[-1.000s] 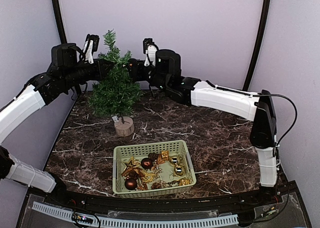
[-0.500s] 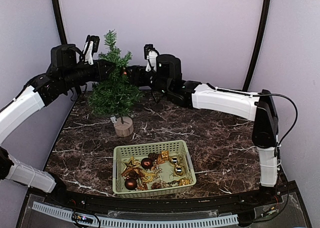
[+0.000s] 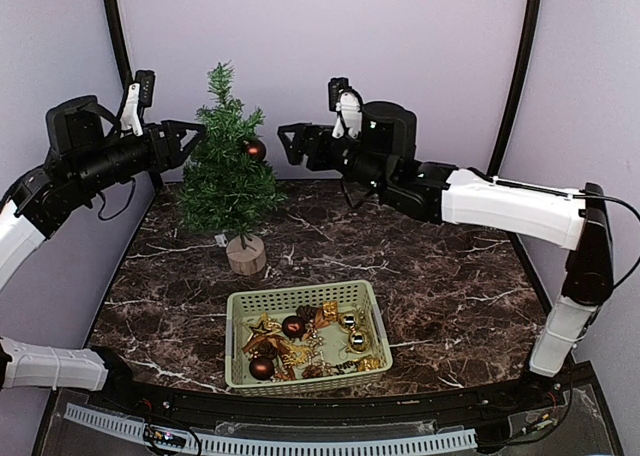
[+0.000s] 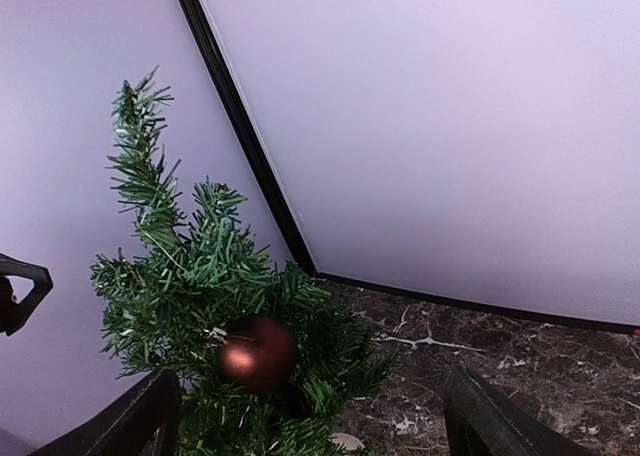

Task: Decorate the small christmas tree
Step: Hang the ornament ball on the branch, then pick up the bow from the bin.

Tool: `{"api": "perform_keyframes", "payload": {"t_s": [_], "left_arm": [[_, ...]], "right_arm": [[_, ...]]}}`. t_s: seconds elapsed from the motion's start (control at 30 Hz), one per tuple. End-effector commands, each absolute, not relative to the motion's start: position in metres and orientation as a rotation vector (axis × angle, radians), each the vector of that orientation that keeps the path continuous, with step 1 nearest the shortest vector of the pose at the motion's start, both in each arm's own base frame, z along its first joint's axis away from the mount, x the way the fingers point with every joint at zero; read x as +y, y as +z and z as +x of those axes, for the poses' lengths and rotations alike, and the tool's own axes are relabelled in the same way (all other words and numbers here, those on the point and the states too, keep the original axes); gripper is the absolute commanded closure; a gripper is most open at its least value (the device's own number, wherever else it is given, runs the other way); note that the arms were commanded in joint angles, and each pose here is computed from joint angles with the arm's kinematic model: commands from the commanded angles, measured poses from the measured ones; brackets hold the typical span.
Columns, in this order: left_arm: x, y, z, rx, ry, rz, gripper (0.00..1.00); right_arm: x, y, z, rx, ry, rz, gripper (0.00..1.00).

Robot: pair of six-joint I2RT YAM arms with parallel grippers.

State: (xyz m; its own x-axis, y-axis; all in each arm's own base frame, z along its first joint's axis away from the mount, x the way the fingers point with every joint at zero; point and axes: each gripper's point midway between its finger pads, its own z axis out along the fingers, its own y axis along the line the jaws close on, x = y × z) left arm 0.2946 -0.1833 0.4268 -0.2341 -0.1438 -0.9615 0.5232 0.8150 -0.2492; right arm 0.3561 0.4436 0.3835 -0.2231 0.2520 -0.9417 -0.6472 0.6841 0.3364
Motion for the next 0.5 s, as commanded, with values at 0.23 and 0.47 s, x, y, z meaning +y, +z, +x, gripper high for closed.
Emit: {"api": "perform_keyframes", "payload": {"t_s": [0.23,0.47], "left_arm": [[-0.195,0.366,0.255,1.874,-0.841,0.345,0.31],[-0.185,0.272,0.231,2.079,-0.924,0.21,0.33]], "right_arm": [[0.379,0.382,0.315,1.679,0.789,-0.371,0.09],[0.354,0.286,0.272,2.02,0.659,-0.516,0.16]]}}
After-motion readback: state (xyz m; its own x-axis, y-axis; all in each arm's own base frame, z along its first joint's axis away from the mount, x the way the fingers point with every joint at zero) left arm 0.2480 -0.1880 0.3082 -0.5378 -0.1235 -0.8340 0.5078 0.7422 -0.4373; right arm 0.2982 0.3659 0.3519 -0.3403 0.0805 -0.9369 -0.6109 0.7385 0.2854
